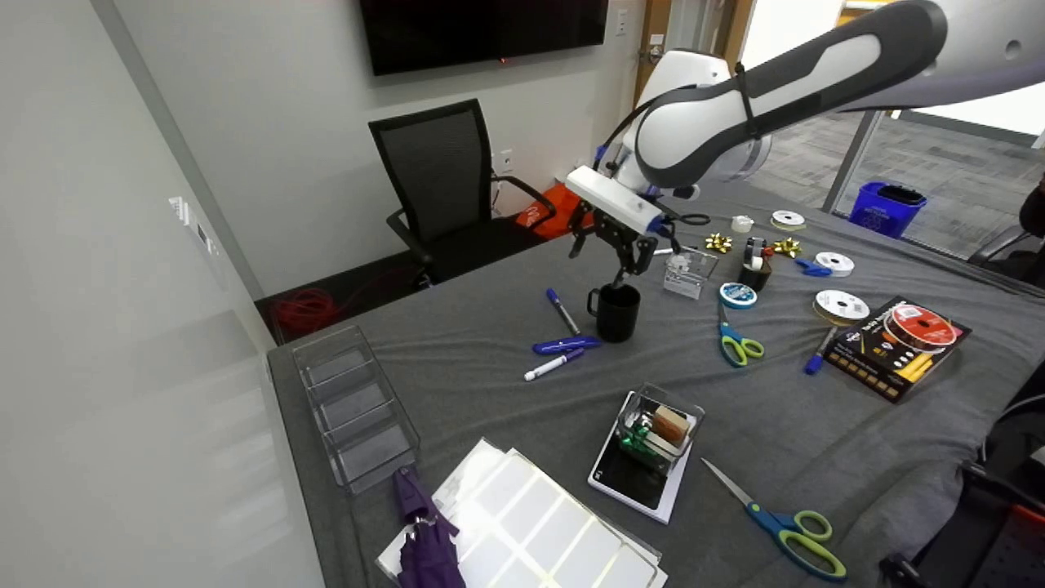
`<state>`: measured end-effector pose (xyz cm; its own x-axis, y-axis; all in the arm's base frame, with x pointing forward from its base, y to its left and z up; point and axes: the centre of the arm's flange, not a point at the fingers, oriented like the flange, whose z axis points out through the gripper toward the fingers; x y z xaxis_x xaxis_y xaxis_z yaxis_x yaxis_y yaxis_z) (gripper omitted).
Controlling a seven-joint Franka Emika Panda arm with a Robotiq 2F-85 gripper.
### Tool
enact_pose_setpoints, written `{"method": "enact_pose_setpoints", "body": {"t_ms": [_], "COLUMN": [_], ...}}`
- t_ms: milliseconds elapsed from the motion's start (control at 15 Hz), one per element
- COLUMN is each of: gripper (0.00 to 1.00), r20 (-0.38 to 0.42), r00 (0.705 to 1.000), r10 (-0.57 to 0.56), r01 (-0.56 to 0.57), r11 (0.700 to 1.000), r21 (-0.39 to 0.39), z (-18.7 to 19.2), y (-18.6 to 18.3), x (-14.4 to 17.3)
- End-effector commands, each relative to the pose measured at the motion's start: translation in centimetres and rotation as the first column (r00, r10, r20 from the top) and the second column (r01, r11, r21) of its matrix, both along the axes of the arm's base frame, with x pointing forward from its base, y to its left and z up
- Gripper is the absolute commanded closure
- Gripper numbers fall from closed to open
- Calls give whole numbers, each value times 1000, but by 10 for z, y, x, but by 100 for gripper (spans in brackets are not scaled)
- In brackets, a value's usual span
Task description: Pick up the white marker on the left and then put it in the black cup
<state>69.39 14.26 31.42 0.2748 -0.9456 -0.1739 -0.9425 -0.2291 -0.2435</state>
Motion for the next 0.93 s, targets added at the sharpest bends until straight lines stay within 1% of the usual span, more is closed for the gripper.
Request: {"method": "enact_pose_setpoints", "body": {"t_ms": [0, 67, 200, 333, 600, 867], "gripper": [0, 0, 0, 0, 0, 0], "r20": [-24, -25, -61, -102, -179, -222], "r00": [999, 998, 993, 985, 961, 937], "r10": [-48, -62, -98, -137, -213, -270], "r01": [47, 61, 94, 129, 190, 225], "r11": [997, 996, 993, 988, 972, 952], "r21": [-58, -64, -67, -81, -139, -209], "z": [-12, -14, -26, -44, -76, -101], "y": [42, 51, 72, 86, 97, 102], "x": [14, 15, 21, 26, 36, 45]}}
